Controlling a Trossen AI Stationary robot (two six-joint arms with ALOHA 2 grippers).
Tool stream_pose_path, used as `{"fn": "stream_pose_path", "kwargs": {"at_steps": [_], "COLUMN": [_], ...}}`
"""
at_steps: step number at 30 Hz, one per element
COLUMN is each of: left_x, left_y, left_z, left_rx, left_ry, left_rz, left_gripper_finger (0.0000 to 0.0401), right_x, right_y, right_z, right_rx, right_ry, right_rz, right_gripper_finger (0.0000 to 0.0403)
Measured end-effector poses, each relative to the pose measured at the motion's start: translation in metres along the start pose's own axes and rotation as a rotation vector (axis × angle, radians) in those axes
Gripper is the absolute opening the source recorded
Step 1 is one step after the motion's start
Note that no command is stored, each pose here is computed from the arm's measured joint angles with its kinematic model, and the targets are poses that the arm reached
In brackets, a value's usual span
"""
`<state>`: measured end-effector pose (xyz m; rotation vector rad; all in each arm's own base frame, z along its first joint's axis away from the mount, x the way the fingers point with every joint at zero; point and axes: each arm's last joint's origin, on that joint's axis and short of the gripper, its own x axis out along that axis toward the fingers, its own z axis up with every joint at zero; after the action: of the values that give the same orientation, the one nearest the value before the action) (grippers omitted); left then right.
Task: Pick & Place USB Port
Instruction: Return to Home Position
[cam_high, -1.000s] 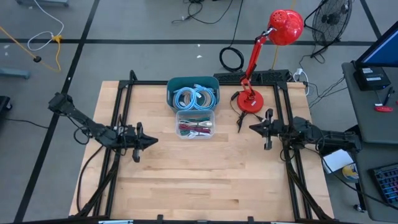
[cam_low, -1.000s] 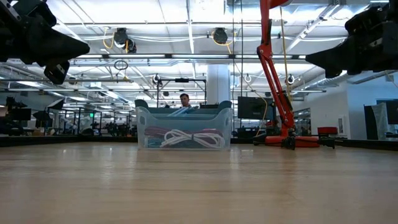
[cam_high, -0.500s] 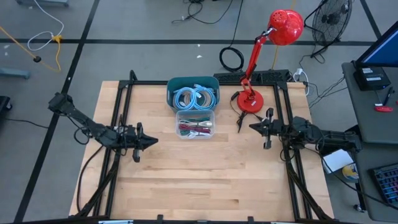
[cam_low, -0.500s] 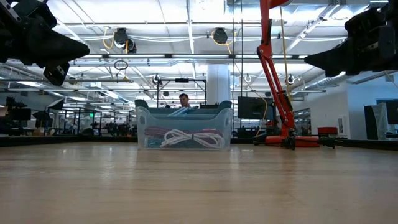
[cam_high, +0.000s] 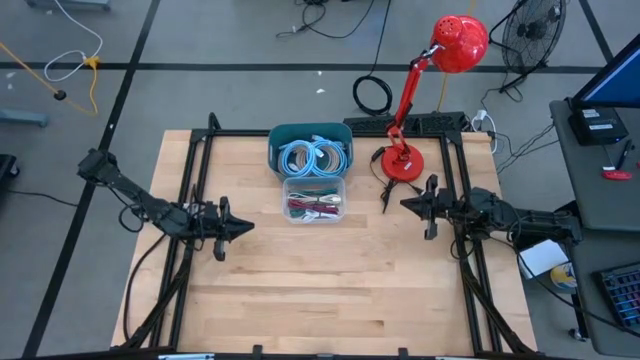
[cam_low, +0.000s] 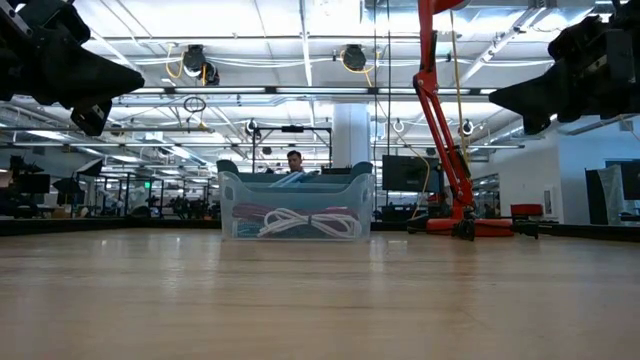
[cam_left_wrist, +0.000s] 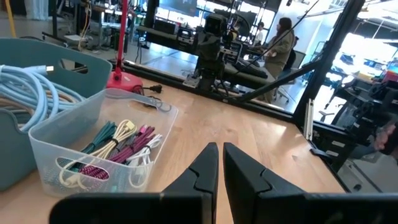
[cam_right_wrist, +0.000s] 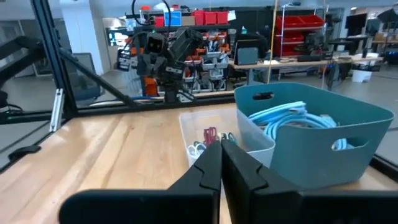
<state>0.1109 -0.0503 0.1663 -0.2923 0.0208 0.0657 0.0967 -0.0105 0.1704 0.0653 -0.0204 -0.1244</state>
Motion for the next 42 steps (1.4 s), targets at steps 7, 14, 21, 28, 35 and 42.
{"fn": "stream_pose_path", "kwargs": {"at_steps": [7, 14, 21, 28, 35, 42], "left_x": [0.000, 0.000, 0.000, 0.000, 0.000, 0.000], "left_y": [0.000, 0.000, 0.000, 0.000, 0.000, 0.000], "left_z": [0.000, 0.000, 0.000, 0.000, 0.000, 0.000], "left_rx": [-0.003, -0.003, -0.004, -0.005, -0.006, -0.006], "left_ry": [0.000, 0.000, 0.000, -0.001, -0.001, -0.001], "left_rz": [0.000, 0.000, 0.001, 0.001, 0.001, 0.001], "left_gripper_finger": [0.0026, 0.0026, 0.0026, 0.0026, 0.0026, 0.0026], "right_x": [0.000, 0.000, -0.001, -0.002, -0.003, 0.000], "right_y": [0.000, 0.001, 0.001, 0.001, 0.001, 0.001], "right_z": [-0.007, 0.010, 0.017, 0.018, 0.018, 0.016], "right_rx": [0.001, 0.004, 0.006, 0.006, 0.006, 0.005], "right_ry": [0.068, -0.105, -0.175, -0.190, -0.197, -0.180], "right_rz": [0.003, 0.002, 0.008, 0.006, 0.007, 0.007], "right_gripper_finger": [0.0000, 0.0000, 0.0000, 0.0000, 0.0000, 0.0000]}}
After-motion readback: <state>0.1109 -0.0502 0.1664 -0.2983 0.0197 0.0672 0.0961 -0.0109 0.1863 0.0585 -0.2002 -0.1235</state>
